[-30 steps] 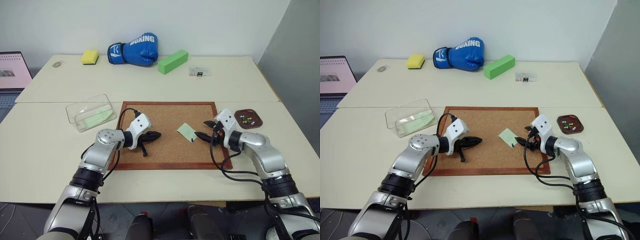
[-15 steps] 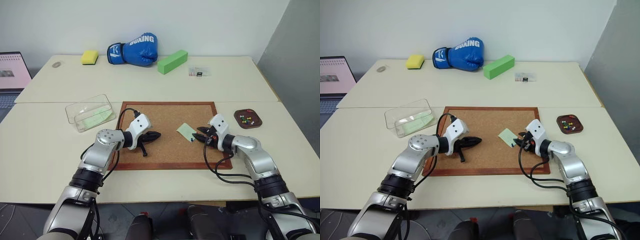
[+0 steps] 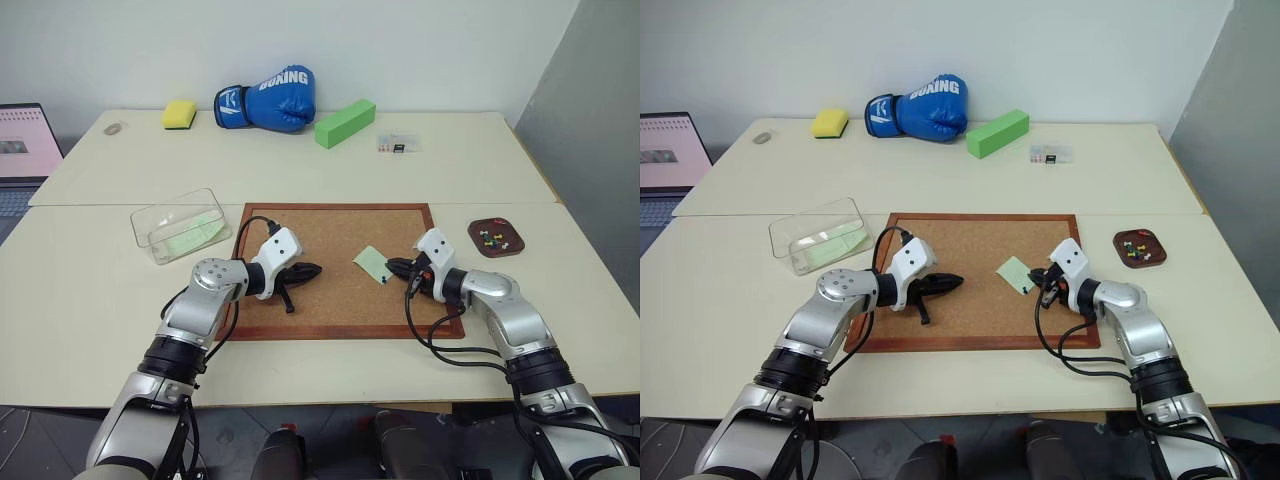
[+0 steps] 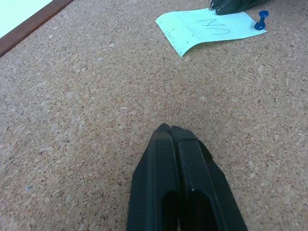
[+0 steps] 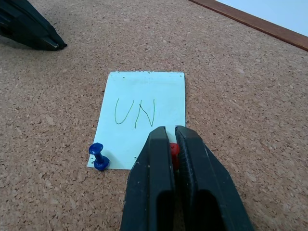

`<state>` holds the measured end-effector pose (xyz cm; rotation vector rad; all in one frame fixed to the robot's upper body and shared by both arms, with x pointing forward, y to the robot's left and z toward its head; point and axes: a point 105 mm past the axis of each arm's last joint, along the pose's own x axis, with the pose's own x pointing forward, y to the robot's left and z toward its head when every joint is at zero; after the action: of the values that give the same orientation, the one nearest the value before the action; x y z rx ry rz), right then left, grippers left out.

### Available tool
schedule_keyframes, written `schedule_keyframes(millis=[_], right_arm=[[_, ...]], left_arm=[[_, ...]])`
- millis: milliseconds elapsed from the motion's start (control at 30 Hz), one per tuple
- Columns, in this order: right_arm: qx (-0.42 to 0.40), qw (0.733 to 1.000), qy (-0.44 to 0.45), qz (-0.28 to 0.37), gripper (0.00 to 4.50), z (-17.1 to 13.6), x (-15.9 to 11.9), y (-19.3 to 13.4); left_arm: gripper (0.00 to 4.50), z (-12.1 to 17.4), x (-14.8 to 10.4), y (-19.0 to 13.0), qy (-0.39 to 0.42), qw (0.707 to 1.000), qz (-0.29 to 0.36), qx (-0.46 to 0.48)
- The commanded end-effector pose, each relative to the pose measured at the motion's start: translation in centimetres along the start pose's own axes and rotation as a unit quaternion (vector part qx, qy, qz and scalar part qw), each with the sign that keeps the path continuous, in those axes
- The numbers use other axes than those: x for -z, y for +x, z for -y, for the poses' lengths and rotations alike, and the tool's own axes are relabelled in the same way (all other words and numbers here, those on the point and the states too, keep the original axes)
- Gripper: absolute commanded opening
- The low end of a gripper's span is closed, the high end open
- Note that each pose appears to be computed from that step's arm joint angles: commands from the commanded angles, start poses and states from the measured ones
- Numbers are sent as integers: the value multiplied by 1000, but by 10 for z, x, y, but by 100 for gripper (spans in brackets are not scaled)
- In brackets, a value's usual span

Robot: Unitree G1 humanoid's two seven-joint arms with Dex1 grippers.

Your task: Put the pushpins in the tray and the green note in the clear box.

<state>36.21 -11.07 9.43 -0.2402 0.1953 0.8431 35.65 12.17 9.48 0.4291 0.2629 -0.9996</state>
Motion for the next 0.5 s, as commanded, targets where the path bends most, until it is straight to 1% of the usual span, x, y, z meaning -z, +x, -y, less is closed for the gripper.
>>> schedule_keyframes(millis=[33,200,333,500], right_arm=[[20,995,-15,95,7,9,-55,-13],[26,994,-12,105,7,10,-65,-21],[57,992,3,110,7,21,-69,-27],[184,979,15,91,7,69,-62,-49]], left_arm=[[0,4,9,0,-2,1000,-22,8],[0,7,10,0,-5,1000,-25,14],[0,9,12,0,-6,999,-26,18],[0,9,12,0,-6,999,-26,18]])
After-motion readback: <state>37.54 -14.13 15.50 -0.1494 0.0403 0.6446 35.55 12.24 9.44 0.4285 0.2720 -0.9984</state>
